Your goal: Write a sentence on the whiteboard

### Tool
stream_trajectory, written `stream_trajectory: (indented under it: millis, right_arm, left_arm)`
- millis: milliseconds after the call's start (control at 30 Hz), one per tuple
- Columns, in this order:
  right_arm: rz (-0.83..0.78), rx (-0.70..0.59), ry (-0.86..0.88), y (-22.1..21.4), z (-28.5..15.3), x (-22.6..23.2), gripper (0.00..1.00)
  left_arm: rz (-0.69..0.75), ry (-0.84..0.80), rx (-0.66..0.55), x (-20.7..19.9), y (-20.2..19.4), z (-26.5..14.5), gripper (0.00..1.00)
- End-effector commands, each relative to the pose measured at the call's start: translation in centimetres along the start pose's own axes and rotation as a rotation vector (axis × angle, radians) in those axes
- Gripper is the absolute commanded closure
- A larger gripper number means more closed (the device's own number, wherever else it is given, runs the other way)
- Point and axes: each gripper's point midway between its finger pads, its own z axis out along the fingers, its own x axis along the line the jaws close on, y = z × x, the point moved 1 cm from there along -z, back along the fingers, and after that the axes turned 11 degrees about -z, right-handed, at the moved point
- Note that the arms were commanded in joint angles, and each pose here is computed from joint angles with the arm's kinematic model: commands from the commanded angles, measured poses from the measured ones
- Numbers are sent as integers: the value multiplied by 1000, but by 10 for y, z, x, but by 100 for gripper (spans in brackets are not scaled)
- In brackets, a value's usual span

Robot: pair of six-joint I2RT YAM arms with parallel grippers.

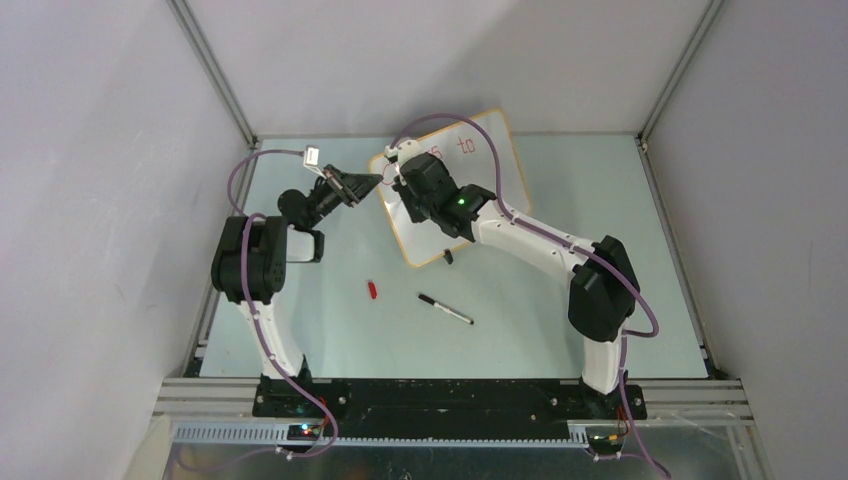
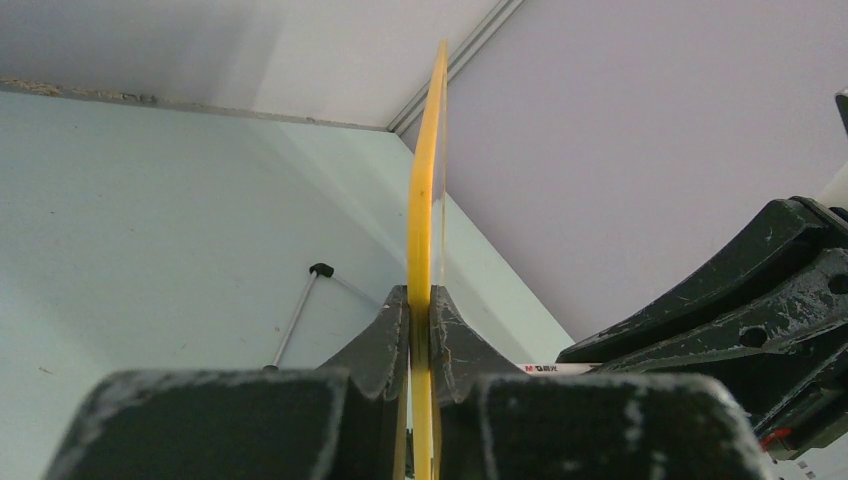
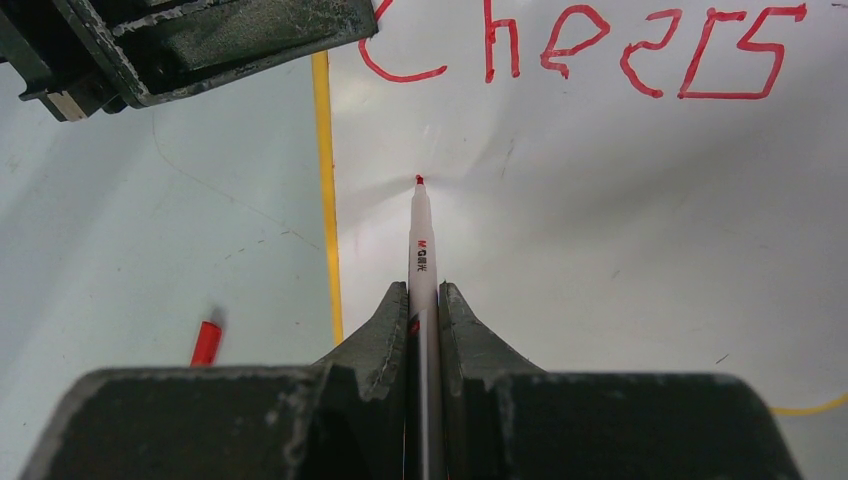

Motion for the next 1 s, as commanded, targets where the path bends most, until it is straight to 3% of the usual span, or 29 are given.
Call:
stream_trajectory:
  millis: [0, 400, 967]
  right_arm:
    - [18, -25, -10, 8, -7, -4, 100]
    - [16, -4, -3, -8, -13, -1, 100]
    - [11, -35, -15, 13, -5, -6, 100]
  left_arm:
    - [56, -55, -9, -12, 8, 1, 100]
    - [57, -54, -9, -12, 8, 0, 100]
    - [60, -56, -11, -13, 8, 0, 100]
